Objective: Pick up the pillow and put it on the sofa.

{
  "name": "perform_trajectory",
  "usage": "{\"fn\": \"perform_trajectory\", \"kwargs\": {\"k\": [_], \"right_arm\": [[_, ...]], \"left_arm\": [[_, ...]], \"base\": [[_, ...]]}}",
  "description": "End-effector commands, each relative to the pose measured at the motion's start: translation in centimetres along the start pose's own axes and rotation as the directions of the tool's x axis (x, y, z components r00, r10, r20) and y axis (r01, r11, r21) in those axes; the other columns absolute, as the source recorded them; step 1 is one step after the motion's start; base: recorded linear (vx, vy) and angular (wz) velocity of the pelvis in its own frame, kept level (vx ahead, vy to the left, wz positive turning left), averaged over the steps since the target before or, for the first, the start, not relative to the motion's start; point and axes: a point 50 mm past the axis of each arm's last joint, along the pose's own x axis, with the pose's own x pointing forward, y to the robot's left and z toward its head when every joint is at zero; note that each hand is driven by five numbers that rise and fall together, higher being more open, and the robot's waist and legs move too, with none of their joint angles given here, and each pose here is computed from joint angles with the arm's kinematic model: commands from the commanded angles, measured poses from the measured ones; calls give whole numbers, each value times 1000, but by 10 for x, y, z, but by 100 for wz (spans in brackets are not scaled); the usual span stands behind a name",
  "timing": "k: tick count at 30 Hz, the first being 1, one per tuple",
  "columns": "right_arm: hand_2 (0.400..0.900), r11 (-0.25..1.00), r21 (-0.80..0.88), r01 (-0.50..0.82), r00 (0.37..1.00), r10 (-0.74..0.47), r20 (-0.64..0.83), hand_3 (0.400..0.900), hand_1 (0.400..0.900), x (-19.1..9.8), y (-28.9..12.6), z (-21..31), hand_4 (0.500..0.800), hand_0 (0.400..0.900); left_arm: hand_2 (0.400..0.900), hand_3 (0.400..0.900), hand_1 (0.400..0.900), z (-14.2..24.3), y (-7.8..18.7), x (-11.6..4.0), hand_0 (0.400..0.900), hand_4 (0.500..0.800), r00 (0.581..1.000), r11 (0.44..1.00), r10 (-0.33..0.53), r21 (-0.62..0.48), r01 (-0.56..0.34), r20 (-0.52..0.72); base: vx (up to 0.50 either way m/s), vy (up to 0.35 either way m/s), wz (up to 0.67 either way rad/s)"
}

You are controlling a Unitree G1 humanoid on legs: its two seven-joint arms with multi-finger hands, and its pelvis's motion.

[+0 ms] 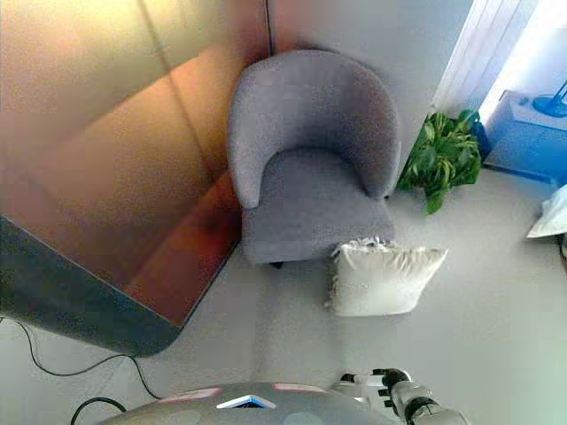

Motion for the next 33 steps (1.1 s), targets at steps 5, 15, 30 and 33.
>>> {"fn": "perform_trajectory", "kwargs": {"k": [5, 15, 30, 33], "right_arm": [[900, 999, -32, 11, 998, -13, -67, 900, 900, 0, -6, -3, 800, 900], [900, 999, -52, -5, 999, 3, -37, 900, 900, 0, -1, 3, 800, 900], [900, 995, -104, -6, 1000, 7, 8, 900, 900, 0, -1, 9, 800, 900], [900, 995, -101, 0, 1000, 3, 28, 900, 900, 0, -1, 12, 800, 900]], "left_arm": [[900, 900, 900, 22, 7, -1, 900, 800, 997, 998, 41, 43, -44, 60], [900, 900, 900, 26, -5, -2, 900, 800, 998, 999, 17, 31, -19, 68], [900, 900, 900, 27, 2, -2, 900, 800, 998, 998, 36, 43, -38, 58], [900, 900, 900, 25, 5, -2, 900, 800, 998, 996, 44, 70, -47, 46]], "base": [[0, 0, 0], [0, 0, 0], [2, -21, -1], [-3, -96, -9]]}}
